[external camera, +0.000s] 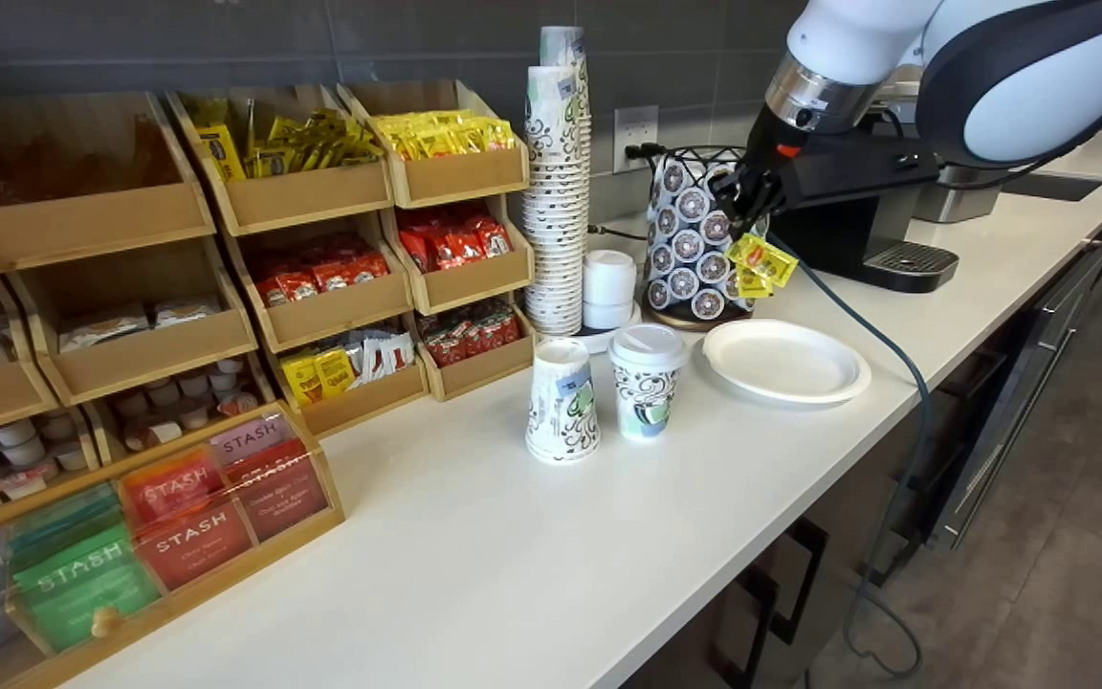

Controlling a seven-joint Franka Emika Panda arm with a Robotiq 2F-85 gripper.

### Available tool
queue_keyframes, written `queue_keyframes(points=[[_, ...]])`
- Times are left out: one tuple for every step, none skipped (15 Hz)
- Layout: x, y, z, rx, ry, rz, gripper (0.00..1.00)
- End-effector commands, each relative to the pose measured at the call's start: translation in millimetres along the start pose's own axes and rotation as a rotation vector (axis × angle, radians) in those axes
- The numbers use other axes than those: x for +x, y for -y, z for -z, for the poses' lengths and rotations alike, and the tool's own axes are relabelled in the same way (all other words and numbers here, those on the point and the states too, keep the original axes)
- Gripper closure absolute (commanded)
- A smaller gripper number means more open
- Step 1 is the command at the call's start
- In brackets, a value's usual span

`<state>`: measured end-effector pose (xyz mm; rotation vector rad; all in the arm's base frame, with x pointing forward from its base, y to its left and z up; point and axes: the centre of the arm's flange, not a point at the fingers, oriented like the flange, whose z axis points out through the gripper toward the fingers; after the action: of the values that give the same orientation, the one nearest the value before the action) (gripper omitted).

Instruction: Put two yellow sachets on the plate

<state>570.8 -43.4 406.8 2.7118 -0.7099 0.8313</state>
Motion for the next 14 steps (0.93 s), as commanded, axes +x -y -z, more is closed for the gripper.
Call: queue_keyframes(points=[[0.1,0.0,0.1,0.0,0.0,0.0,0.99],[0.1,0.0,0.2,0.0,0.0,0.0,0.99],[0.2,0.0,0.3,0.0,-0.001,0.0,0.99],[0.2,0.0,0.4,0.0,-0.001,0.0,1.0],[1.5,-2.7,-7.2,0.019,0.032,0.011,1.0],[1.1,-3.3,-13.9,0.028,0.057,0.025,1.0],[-0.1,-3.5,-20.8,0.037,0.087,0.04,1.0],[-1.7,-3.6,-30.0,0.046,0.115,0.062,1.0],[-4.3,-3.6,-41.2,0.054,0.15,0.087,1.0],[-7.5,-4.2,-51.3,0.055,0.17,0.109,1.0],[-10.0,-6.0,-62.0,0.058,0.191,0.128,1.0],[-10.3,-8.7,-71.0,0.059,0.203,0.134,1.0],[-7.7,-14.7,-80.8,0.05,0.21,0.133,1.0],[-5.9,-20.3,-88.4,0.045,0.223,0.136,1.0]])
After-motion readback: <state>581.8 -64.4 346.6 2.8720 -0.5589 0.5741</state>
